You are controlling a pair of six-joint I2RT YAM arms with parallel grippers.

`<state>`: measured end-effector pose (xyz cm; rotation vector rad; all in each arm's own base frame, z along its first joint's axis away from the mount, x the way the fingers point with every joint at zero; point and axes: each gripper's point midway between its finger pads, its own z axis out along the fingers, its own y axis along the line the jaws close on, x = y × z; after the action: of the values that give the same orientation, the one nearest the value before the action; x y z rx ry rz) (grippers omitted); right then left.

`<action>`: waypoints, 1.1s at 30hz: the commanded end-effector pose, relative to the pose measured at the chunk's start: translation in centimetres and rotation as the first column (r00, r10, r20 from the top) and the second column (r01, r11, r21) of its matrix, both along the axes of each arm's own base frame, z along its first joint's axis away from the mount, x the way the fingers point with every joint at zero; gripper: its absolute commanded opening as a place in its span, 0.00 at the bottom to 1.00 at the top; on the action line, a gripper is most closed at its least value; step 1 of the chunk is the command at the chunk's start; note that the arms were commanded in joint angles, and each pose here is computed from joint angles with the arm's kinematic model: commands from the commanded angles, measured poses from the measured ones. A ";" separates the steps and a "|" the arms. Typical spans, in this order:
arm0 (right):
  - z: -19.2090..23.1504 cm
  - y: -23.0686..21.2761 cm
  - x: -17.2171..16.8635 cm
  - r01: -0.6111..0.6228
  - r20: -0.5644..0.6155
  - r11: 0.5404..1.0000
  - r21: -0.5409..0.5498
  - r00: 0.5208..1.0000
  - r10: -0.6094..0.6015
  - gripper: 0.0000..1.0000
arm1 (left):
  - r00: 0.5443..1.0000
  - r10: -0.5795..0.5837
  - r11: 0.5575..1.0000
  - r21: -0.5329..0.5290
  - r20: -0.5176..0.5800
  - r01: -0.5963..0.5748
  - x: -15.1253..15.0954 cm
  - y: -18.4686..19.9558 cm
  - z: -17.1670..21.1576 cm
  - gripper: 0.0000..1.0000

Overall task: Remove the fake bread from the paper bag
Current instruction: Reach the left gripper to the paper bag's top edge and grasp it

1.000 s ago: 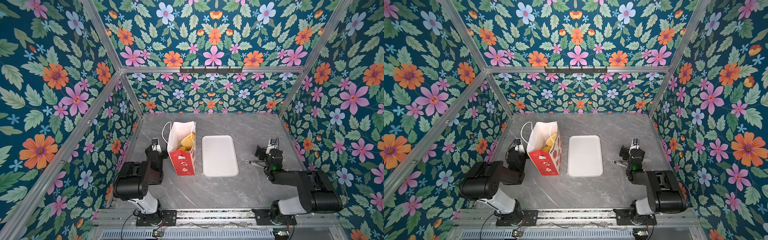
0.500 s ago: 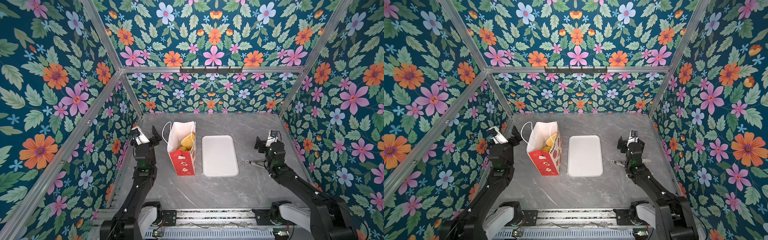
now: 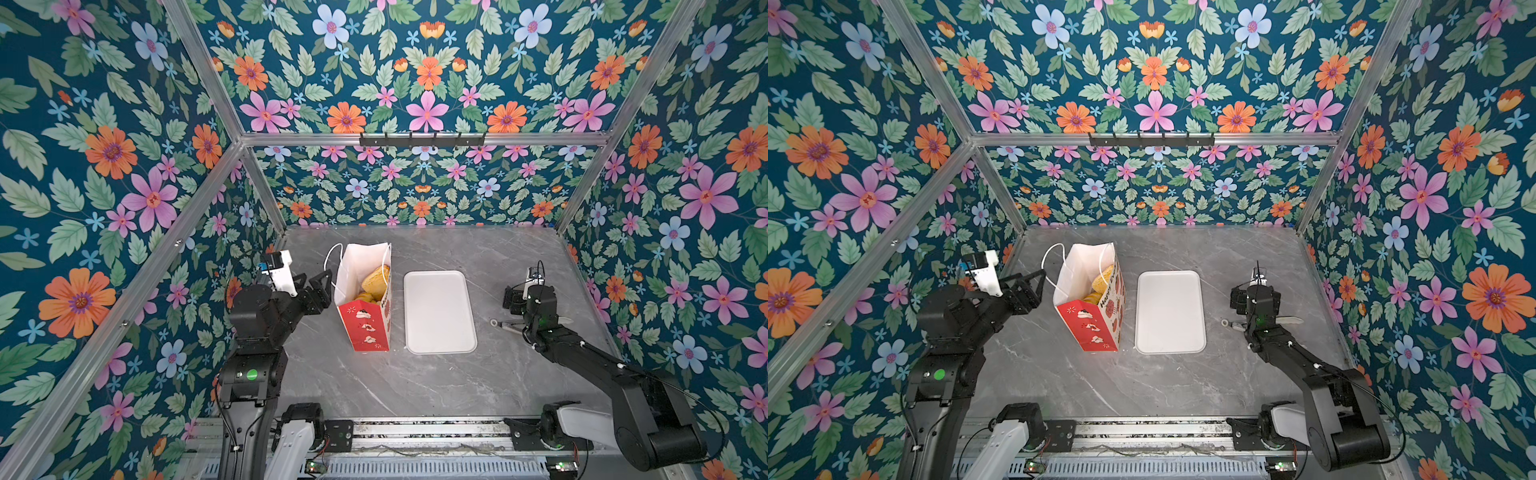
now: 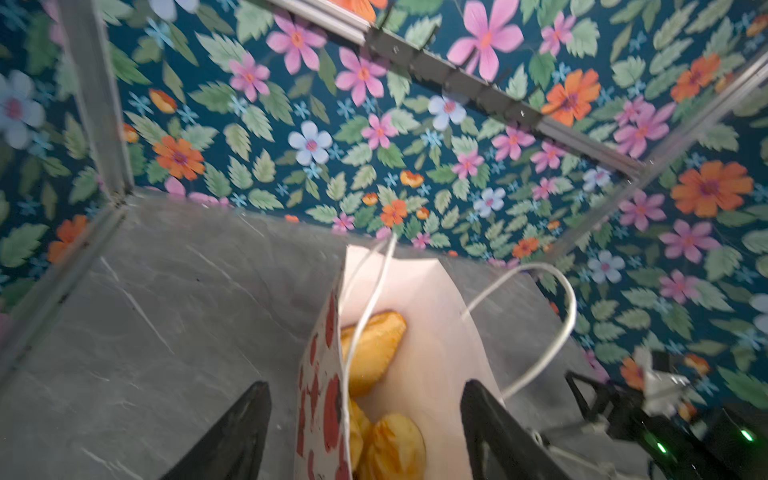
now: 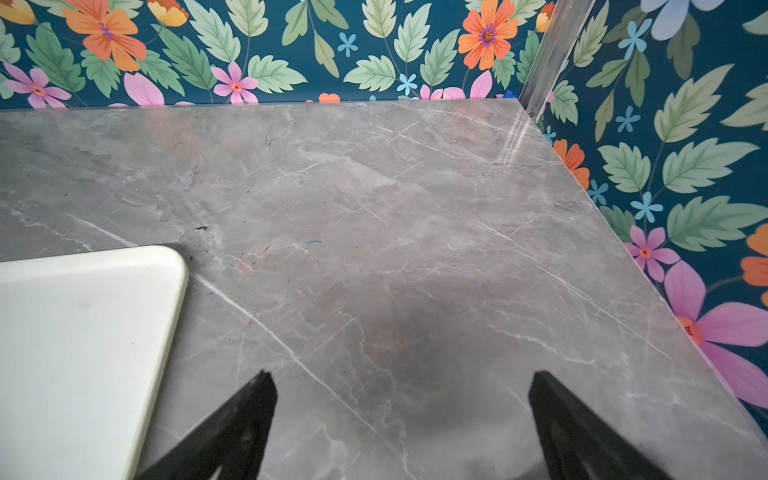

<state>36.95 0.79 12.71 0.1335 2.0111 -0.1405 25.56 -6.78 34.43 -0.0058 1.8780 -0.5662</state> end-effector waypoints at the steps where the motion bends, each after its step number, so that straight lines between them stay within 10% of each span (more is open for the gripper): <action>1: -0.2 0.1 0.1 0.001 -0.008 1.000 0.011 1.000 -0.001 0.96 | 0.975 -0.199 0.980 -0.008 -0.101 0.199 -1.3 -2.9 -2.3 0.71; 33: -2.4 -0.6 0.5 0.043 -0.067 0.999 -0.026 0.997 -0.044 0.96 | 0.975 -0.039 0.994 0.087 -0.218 0.060 6.2 -1.0 -6.9 0.35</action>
<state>37.13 0.34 9.76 0.1396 2.0938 -0.1942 31.09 -7.89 26.70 0.0458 2.1571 -0.5441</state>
